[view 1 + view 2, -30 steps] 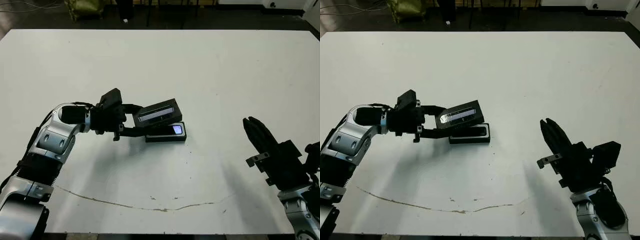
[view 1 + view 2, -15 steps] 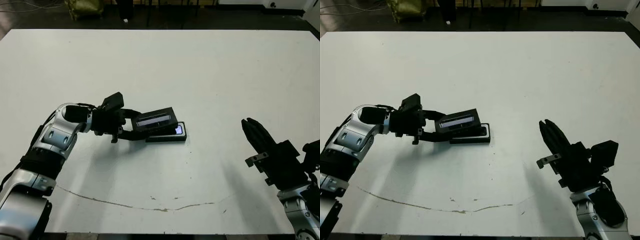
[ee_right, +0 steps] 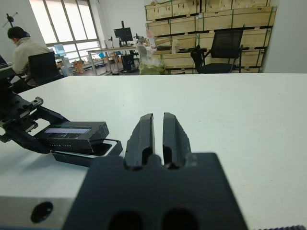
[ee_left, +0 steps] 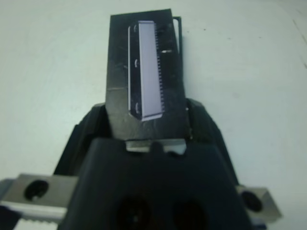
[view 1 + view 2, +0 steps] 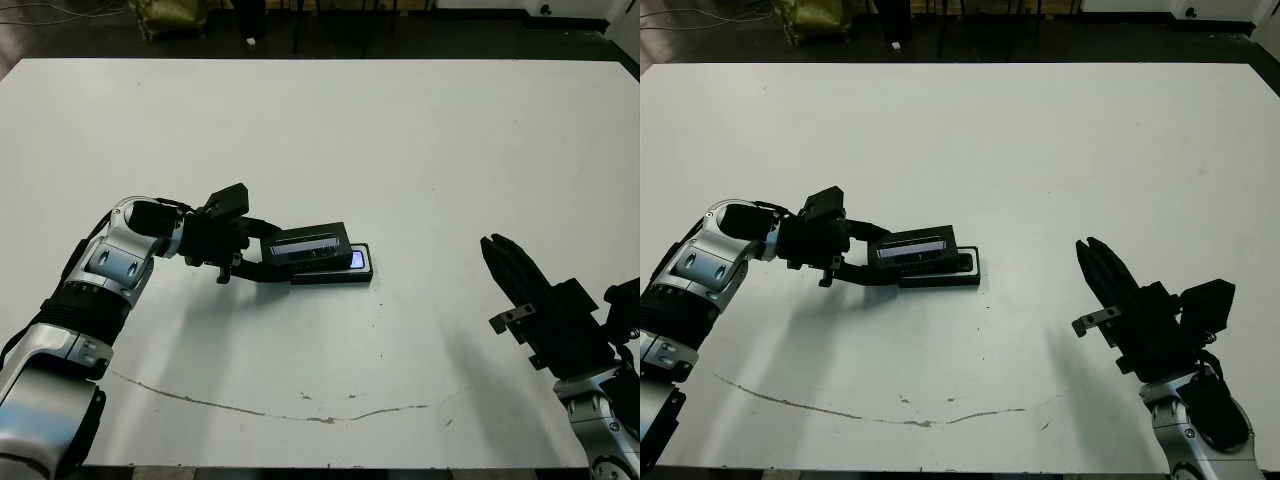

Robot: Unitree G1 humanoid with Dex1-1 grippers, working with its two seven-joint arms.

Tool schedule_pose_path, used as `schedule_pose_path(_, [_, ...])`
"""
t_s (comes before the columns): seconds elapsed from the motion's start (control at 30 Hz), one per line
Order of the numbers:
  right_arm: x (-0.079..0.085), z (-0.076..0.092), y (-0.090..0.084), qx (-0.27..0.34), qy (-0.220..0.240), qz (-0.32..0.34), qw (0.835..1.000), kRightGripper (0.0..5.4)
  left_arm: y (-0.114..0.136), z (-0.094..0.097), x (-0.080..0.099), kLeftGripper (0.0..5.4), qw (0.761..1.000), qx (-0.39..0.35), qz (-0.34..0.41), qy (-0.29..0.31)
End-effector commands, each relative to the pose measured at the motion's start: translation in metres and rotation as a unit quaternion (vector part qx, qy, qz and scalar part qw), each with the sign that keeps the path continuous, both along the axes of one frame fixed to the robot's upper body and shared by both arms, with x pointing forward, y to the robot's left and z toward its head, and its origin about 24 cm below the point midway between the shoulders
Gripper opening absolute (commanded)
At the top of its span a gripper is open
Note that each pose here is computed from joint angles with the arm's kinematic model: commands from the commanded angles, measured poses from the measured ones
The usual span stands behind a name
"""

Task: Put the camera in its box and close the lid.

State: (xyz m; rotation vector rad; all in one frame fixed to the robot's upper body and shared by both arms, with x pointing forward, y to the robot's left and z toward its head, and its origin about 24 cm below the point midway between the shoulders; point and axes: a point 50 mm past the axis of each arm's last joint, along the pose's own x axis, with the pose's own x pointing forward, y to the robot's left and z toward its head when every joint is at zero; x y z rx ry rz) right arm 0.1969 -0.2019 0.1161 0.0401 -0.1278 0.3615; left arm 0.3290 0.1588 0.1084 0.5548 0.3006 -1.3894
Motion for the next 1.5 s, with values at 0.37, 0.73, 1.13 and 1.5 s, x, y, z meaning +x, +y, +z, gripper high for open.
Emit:
schedule_pose_path(0.37, [0.003,-0.005,-0.010,-0.006,0.004,0.007,1.000,0.00,0.001,-0.010,-0.003,2.33,0.999,0.039,-0.011,0.025])
schedule_pose_path(0.73, [0.000,0.004,-0.012,-0.026,0.018,-0.013,0.999,0.00,-0.016,-0.009,-0.008,2.33,0.998,0.045,-0.044,0.003])
schedule_pose_path(1.13, [0.003,0.000,-0.014,-0.022,0.016,-0.002,1.000,0.00,-0.014,-0.010,-0.009,2.33,0.999,0.030,-0.043,0.005])
schedule_pose_path(1.5, [0.003,0.004,-0.013,-0.031,0.006,0.008,0.999,0.00,-0.005,-0.012,-0.002,2.33,1.000,0.025,-0.004,0.002])
